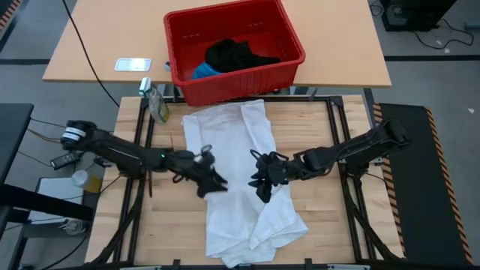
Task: Fold laundry
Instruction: Fold the white polo shirt
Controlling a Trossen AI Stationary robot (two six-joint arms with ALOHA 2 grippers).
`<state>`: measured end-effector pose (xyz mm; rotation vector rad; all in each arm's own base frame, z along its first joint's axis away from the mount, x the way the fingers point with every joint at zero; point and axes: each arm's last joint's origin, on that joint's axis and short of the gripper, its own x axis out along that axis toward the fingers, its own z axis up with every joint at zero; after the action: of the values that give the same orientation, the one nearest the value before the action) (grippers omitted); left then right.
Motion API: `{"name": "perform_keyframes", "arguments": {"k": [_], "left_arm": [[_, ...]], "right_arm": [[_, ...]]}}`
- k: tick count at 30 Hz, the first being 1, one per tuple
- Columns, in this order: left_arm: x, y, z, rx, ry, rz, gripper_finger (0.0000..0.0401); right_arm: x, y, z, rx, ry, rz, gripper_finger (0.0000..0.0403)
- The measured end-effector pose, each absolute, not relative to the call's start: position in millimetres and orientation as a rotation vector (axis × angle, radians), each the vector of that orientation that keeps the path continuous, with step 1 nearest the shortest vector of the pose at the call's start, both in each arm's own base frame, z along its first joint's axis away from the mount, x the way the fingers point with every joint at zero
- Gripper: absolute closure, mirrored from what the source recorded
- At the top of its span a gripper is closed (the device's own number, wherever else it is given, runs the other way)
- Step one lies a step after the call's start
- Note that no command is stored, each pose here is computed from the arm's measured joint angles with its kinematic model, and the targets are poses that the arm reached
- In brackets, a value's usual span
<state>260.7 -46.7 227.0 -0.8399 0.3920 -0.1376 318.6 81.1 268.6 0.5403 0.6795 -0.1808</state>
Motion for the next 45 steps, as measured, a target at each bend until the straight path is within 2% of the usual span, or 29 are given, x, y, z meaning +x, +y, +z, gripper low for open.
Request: {"name": "perform_keyframes", "arguments": {"k": [5, 10, 13, 18, 24, 29, 37, 45], "left_arm": [[252, -20, 226, -0.828, 0.459, -0.027, 0.0174], [226, 4, 215, -0.801, 0.646, 0.216, 0.0201], [208, 14, 222, -0.744, 0.636, 0.373, 0.0219], [187, 38, 226, -0.783, 0.603, 0.586, 0.0242], [190, 67, 233, -0.707, 0.422, 0.777, 0.0258], [187, 90, 218, -0.719, 0.467, 0.94, 0.0272], [204, 103, 191, -0.725, 0.589, 0.926, 0.0285], [185, 114, 181, -0.663, 0.614, 1.288, 0.0285]], "right_arm": [[320, 75, 269, 0.529, 0.673, -0.191, 0.0253], [321, 72, 269, 0.527, 0.673, -0.197, 0.0253], [321, 72, 269, 0.53, 0.671, -0.197, 0.0253], [321, 66, 268, 0.539, 0.682, -0.221, 0.0253], [326, 40, 268, 0.52, 0.667, -0.254, 0.0253], [330, 15, 270, 0.509, 0.659, -0.231, 0.0253], [331, -27, 272, 0.427, 0.639, -0.188, 0.0253], [328, -58, 274, 0.436, 0.62, -0.121, 0.0253]]}}
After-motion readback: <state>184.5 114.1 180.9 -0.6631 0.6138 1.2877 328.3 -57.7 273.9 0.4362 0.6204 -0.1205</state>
